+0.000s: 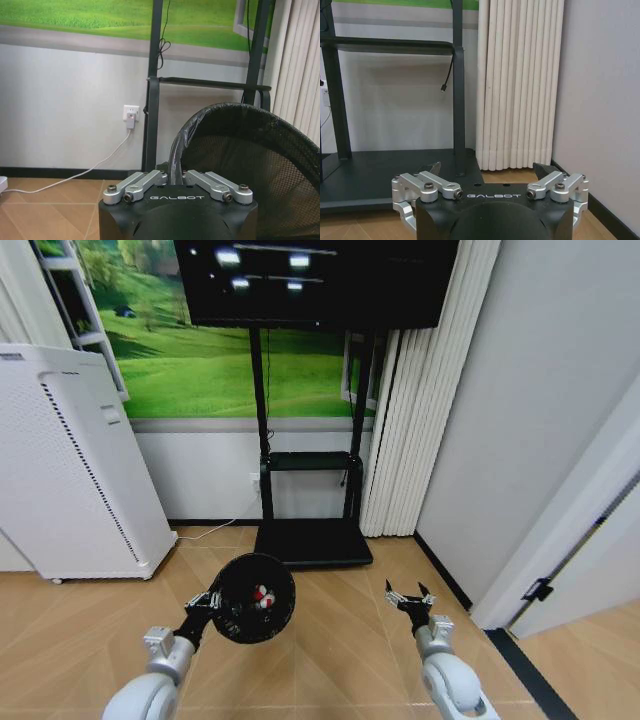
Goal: Pick up the trash bin and place the garbage on the floor into it.
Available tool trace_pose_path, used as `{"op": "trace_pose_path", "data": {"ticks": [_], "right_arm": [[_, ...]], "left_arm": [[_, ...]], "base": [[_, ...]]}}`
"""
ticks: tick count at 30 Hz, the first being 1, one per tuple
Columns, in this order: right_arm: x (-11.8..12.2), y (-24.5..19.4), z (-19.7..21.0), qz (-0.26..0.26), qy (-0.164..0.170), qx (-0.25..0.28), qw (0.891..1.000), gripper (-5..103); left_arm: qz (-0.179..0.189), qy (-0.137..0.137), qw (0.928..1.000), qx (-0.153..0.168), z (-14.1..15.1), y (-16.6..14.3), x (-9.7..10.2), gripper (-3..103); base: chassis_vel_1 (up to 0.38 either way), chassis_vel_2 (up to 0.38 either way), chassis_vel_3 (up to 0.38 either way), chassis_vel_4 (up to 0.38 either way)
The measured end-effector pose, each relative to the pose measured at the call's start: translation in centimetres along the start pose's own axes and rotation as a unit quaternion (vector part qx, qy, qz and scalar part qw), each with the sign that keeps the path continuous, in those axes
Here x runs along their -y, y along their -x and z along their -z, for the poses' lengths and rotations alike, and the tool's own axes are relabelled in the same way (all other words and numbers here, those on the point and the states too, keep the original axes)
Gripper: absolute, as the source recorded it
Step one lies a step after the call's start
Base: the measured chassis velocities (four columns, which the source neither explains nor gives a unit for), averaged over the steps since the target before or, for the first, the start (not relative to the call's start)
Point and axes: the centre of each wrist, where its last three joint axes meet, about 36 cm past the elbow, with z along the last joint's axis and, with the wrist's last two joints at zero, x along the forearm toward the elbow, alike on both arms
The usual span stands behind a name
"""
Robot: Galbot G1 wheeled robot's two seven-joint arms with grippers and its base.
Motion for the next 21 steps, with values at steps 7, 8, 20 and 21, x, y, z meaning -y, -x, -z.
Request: {"op": "trace_pose_path", "data": {"ticks": [7,8,20,21], "right_arm": [[-0.09,-0.23,0.05,0.001,-0.009,0.001,1.0,100],[-0.09,-0.23,0.05,0.001,-0.009,0.001,1.0,100],[-0.34,-0.56,0.3,0.012,-0.007,0.007,1.0,100],[-0.35,-0.64,0.27,0.013,-0.007,0.007,1.0,100]], "left_arm": [[-0.003,-0.001,1.0,0.0,-0.05,0.62,-0.26,4],[-0.003,-0.001,1.0,0.0,-0.05,0.62,-0.26,4],[-0.003,-0.005,1.0,-0.003,-0.19,0.7,-0.34,4],[-0.003,-0.004,1.0,-0.003,-0.18,0.71,-0.33,4]], "base": [[0.025,0.029,-0.018,-0.036],[0.097,0.081,-0.047,-0.095],[0.169,0.184,-0.185,-0.178],[0.245,0.26,-0.269,-0.27]]}}
